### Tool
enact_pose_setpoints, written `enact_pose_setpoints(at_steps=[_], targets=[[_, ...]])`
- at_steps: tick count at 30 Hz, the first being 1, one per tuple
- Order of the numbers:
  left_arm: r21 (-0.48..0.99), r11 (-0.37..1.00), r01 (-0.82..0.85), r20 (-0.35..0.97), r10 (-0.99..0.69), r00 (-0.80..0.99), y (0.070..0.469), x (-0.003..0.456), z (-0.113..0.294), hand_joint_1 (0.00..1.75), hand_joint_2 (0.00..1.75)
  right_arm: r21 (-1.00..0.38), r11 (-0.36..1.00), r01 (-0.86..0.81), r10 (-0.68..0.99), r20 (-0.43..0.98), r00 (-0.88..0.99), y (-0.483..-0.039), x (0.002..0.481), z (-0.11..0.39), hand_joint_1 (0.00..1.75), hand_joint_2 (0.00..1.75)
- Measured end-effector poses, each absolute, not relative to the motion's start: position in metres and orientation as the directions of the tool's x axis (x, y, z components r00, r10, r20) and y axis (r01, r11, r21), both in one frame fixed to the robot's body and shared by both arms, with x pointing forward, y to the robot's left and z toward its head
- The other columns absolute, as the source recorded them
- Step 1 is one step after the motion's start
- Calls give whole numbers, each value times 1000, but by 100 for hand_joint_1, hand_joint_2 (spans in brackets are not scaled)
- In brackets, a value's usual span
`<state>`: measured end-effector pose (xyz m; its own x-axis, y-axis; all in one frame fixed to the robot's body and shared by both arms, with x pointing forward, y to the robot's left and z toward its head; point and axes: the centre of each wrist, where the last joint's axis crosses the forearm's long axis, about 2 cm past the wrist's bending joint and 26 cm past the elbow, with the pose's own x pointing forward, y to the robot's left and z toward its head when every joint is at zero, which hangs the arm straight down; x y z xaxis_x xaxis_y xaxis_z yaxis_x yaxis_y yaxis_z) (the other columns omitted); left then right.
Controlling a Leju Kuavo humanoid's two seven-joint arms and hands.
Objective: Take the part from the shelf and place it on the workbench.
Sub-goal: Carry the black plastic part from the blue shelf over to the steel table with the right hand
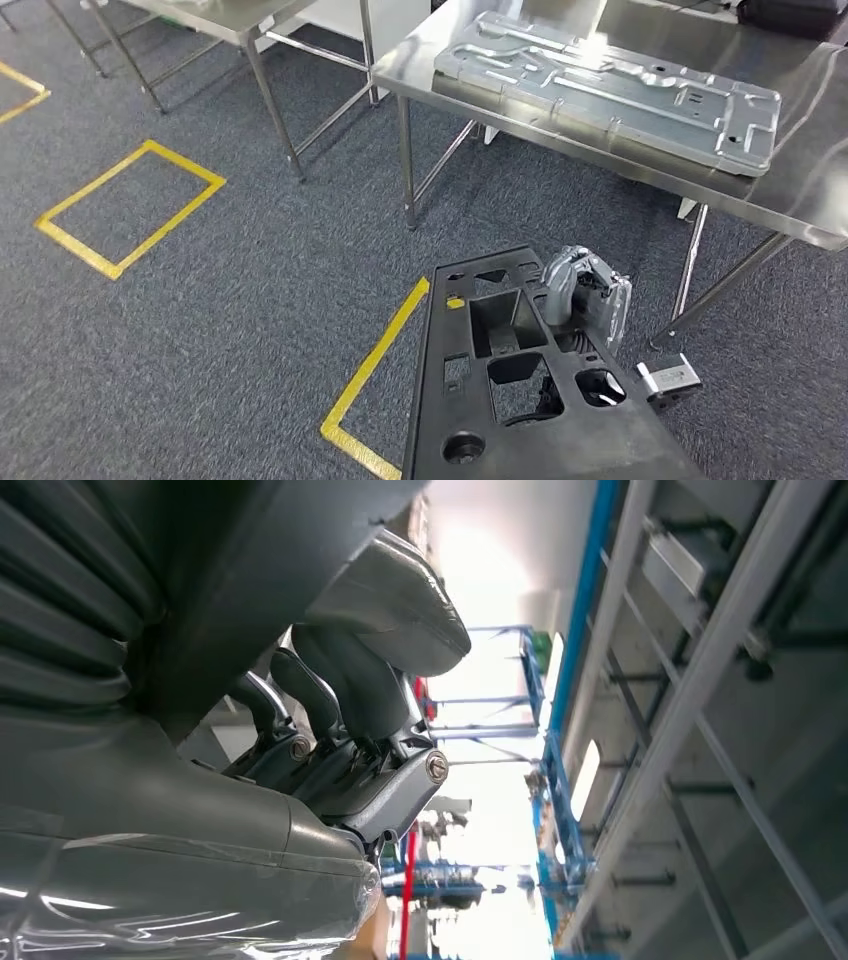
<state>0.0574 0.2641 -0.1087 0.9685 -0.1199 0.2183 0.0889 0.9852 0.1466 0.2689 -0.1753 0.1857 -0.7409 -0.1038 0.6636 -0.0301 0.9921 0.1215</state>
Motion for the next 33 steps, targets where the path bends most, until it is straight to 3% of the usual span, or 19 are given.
enact_pose_setpoints(at_steps=[14, 24, 33], targets=[[159, 984, 85, 225, -119, 967, 267, 59, -109, 0, 175, 139, 989, -56, -130, 601, -788, -174, 263, 197, 164, 175], [160, 983, 87, 217, -121, 969, 268, 57, -109, 0, 175, 114, 984, -136, -172, 430, -886, -154, 254, 244, 164, 175], [160, 984, 82, 224, -117, 968, 268, 59, -109, 0, 175, 125, 980, -155, -191, 375, -907, -144, 251, 262, 164, 175]])
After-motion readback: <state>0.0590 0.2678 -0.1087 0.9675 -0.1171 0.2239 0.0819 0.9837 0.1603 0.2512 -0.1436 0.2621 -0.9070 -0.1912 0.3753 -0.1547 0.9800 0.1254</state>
